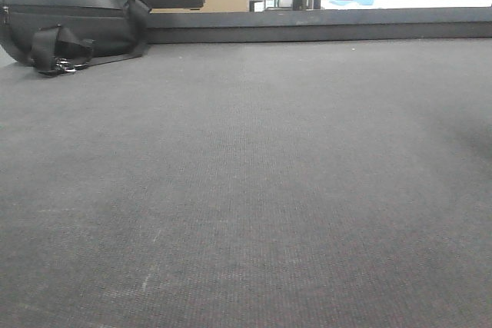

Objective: Grab block from conveyor and place in blue bin
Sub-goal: 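Lower the left gripper onto the green 2x1 block and grasp it, then raise both grippers holding the blocks above the conveyor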

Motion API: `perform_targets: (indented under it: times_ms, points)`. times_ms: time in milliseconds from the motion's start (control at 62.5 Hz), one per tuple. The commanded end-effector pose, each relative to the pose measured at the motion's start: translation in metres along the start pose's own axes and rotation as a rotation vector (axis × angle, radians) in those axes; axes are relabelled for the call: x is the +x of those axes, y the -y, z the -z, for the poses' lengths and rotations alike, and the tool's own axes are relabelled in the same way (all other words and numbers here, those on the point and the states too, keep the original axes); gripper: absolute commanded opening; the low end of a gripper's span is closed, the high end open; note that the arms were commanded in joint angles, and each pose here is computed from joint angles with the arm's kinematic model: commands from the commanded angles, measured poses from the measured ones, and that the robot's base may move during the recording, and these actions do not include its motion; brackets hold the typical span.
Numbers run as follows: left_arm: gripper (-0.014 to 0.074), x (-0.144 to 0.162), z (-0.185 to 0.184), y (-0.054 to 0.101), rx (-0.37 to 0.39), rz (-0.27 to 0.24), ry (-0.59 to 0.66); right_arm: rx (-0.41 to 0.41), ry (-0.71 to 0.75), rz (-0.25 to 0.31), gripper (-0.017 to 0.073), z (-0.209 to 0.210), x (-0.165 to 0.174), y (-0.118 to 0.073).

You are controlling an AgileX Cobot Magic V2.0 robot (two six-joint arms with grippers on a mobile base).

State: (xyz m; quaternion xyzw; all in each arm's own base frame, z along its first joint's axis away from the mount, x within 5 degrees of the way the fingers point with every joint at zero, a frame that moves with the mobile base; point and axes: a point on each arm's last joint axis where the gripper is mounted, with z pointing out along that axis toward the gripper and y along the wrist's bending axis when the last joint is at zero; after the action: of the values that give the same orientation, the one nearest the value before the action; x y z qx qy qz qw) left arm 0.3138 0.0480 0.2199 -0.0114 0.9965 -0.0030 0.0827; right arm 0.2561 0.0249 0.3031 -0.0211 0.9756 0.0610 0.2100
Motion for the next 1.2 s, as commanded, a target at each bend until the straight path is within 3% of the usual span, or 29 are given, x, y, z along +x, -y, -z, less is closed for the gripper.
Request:
perform_targets:
  times_ms: [0,128,288,416,544,656,943,1183]
  points:
    - [-0.0111,-0.001,0.023,0.004,0.016,0.013,0.087,-0.005,0.100,-0.001,-0.0162,0.016,-0.003,-0.001]
    - [-0.0111,0.004,0.062,0.016,0.088,0.056,0.245,-0.026,0.146,-0.012,-0.0162,0.025,-0.003,-0.003]
    - [-0.0111,0.011,0.117,0.041,0.104,-0.001,0.543,-0.057,0.224,-0.030,-0.0162,0.033,-0.006,-0.007]
    - [-0.0111,0.024,0.155,0.058,0.128,-0.034,0.748,-0.062,0.373,0.003,-0.0162,0.042,-0.005,-0.012]
    - [-0.0111,0.036,0.179,0.063,0.124,-0.052,0.940,-0.065,0.517,0.012,-0.0162,0.047,0.004,-0.014]
    - [-0.0111,0.050,0.187,0.059,0.101,-0.039,1.108,-0.056,0.636,0.003,-0.0162,0.048,0.016,-0.011]
    - [-0.0111,0.095,0.155,0.053,0.081,-0.016,1.151,-0.047,0.743,-0.002,-0.0162,0.049,0.049,-0.006]
    - [-0.0111,0.132,0.137,0.043,0.042,0.026,1.152,-0.054,0.898,0.022,-0.0162,0.086,0.079,-0.007]
